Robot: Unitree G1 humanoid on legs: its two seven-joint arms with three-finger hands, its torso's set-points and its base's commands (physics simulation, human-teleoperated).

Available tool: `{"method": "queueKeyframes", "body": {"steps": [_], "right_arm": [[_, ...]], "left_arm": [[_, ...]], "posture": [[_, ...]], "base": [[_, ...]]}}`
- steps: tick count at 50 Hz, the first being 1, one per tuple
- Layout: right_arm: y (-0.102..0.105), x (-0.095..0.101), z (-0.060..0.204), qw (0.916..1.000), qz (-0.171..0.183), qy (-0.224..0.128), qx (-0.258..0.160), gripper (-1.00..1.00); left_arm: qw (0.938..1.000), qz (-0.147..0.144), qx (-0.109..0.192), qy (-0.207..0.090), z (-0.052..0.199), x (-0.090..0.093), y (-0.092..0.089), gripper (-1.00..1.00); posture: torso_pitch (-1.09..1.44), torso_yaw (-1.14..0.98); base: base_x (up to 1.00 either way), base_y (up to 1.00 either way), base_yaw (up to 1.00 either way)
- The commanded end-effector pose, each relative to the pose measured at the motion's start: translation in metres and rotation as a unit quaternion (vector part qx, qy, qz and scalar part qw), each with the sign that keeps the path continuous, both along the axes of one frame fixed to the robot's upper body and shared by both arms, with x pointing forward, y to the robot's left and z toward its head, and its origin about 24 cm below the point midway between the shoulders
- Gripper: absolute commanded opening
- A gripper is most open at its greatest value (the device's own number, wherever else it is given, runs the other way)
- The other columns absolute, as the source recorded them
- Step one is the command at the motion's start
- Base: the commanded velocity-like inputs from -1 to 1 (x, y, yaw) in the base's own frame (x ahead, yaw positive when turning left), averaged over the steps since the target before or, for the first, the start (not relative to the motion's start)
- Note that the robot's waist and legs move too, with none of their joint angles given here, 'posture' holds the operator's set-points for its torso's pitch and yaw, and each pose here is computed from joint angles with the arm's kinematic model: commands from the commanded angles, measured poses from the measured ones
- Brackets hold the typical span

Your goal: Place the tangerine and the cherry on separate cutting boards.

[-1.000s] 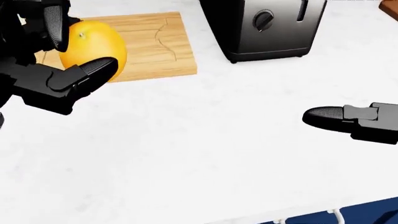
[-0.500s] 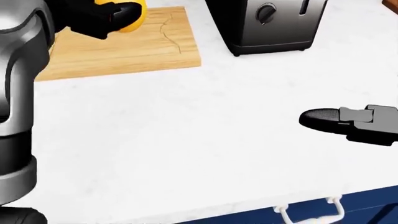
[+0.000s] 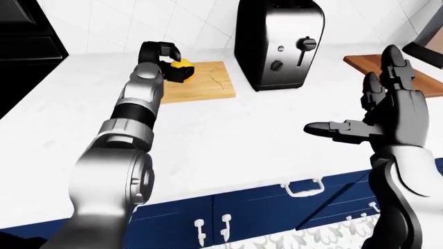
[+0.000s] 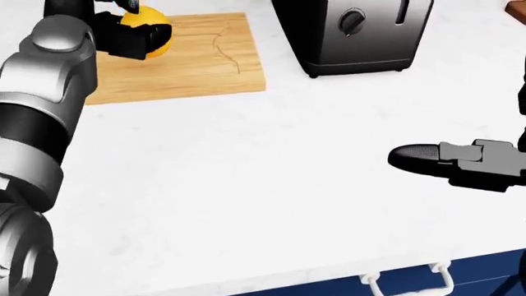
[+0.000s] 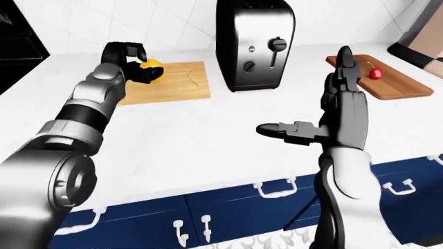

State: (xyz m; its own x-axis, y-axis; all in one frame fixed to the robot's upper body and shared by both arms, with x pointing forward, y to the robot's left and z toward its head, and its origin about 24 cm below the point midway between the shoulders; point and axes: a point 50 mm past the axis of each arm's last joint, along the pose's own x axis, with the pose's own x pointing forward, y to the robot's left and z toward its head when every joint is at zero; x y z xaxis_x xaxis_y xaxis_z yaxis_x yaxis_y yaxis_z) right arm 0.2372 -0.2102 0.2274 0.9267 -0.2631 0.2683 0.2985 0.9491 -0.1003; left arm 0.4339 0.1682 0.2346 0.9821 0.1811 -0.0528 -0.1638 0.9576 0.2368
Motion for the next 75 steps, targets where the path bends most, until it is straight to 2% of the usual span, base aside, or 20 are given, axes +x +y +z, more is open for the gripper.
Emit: {"method": "queueKeyframes", "body": {"steps": [1, 7, 11, 15, 24, 32, 33, 35, 37, 39, 40, 53, 59, 64, 65, 67, 68, 72, 75], "right_arm": [[0.002, -0.004, 0.012, 0.9992, 0.001, -0.039, -0.011, 1.0], [0.003, -0.005, 0.011, 0.9992, 0.002, -0.039, -0.009, 1.0], [0.003, -0.003, 0.009, 0.9993, 0.003, -0.037, -0.008, 1.0], [0.003, -0.004, 0.009, 0.9993, 0.004, -0.037, -0.007, 1.0], [0.003, -0.002, 0.007, 0.9993, 0.004, -0.036, -0.006, 1.0], [0.003, -0.001, 0.004, 0.9994, 0.005, -0.034, -0.004, 1.0], [0.003, -0.001, 0.003, 0.9994, 0.006, -0.033, -0.004, 1.0], [0.003, -0.001, 0.002, 0.9994, 0.005, -0.033, -0.003, 1.0], [0.004, -0.002, 0.002, 0.9995, 0.005, -0.032, -0.002, 1.0], [0.003, -0.002, 0.002, 0.9995, 0.005, -0.033, -0.002, 1.0], [0.003, -0.002, 0.003, 0.9994, 0.005, -0.033, -0.002, 1.0], [0.003, -0.001, 0.002, 0.9995, 0.005, -0.033, -0.001, 1.0], [0.003, -0.002, 0.001, 0.9995, 0.005, -0.032, -0.001, 1.0], [0.004, -0.002, 0.002, 0.9994, 0.008, -0.033, 0.0, 1.0], [0.004, -0.003, 0.003, 0.9994, 0.008, -0.034, 0.0, 1.0], [0.004, -0.003, 0.004, 0.9994, 0.009, -0.034, 0.0, 1.0], [0.004, -0.003, 0.004, 0.9994, 0.009, -0.035, 0.0, 1.0], [0.004, -0.005, 0.007, 0.9993, 0.008, -0.037, 0.0, 1.0], [0.004, -0.005, 0.006, 0.9993, 0.008, -0.036, 0.0, 1.0]], "left_arm": [[0.9964, 0.001, 0.004, -0.084, 0.04, -0.001, -0.003, -1.0], [0.9961, 0.02, 0.013, -0.085, 0.035, -0.001, -0.001, -1.0], [0.9968, 0.025, 0.017, -0.075, 0.026, -0.001, -0.001, -1.0], [0.997, 0.032, 0.034, -0.062, 0.02, 0.0, -0.001, -1.0], [0.9974, 0.031, 0.052, -0.04, 0.005, 0.0, -0.002, -0.98], [0.9969, 0.036, 0.057, -0.042, 0.002, 0.0, -0.001, -0.63], [0.9968, 0.037, 0.057, -0.042, 0.002, -0.001, -0.001, -0.47], [0.9966, 0.04, 0.057, -0.044, 0.003, -0.001, -0.001, -0.39], [0.9964, 0.043, 0.057, -0.046, 0.003, -0.001, 0.0, -0.04], [0.9963, 0.043, 0.058, -0.046, 0.002, -0.001, 0.0, 0.01], [0.9964, 0.044, 0.058, -0.045, 0.001, -0.001, 0.0, 0.11], [0.9963, 0.041, 0.063, -0.042, -0.007, -0.001, -0.002, 0.11], [0.9957, 0.044, 0.065, -0.049, 0.0, -0.001, 0.0, 0.1], [0.9949, 0.042, 0.07, -0.06, 0.011, -0.001, 0.0, 0.35], [0.9948, 0.039, 0.07, -0.064, 0.013, -0.001, -0.001, 0.57], [0.9944, 0.036, 0.072, -0.068, 0.017, -0.001, -0.002, 0.67], [0.9943, 0.035, 0.073, -0.069, 0.018, -0.001, -0.002, 0.89], [0.9927, 0.03, 0.071, -0.093, 0.037, -0.002, -0.003, 0.91], [0.9916, 0.014, 0.078, -0.102, 0.037, -0.003, -0.007, 0.89]], "posture": [[0.0, 0.0], [0.0, 0.0], [0.0, 0.0], [0.0, 0.0], [0.0, 0.0], [0.0, 0.0], [0.0, 0.0], [0.0, 0.0], [0.0, 0.0], [0.0, 0.0], [0.0, 0.0], [0.0, 0.0], [0.0, 0.0], [0.0, 0.0], [0.0, 0.0], [0.0, 0.0], [0.0, 0.0], [0.0, 0.0], [0.0, 0.0]], "base": [[0.0, 0.0, 0.0], [0.0, 0.0, 0.0], [0.0, 0.0, 0.0], [0.0, 0.0, 0.0], [0.0, 0.0, 0.0], [0.0, 0.0, 0.0], [0.0, 0.0, 0.0], [0.0, 0.0, 0.0], [0.0, 0.0, 0.0], [0.0, 0.0, 0.0], [0.0, 0.0, 0.0], [0.0, 0.0, 0.0], [0.0, 0.0, 0.0], [0.0, 0.0, 0.0], [0.0, 0.0, 0.0], [0.0, 0.0, 0.0], [0.0, 0.0, 0.0], [0.0, 0.0, 0.0], [0.0, 0.0, 0.0]]}}
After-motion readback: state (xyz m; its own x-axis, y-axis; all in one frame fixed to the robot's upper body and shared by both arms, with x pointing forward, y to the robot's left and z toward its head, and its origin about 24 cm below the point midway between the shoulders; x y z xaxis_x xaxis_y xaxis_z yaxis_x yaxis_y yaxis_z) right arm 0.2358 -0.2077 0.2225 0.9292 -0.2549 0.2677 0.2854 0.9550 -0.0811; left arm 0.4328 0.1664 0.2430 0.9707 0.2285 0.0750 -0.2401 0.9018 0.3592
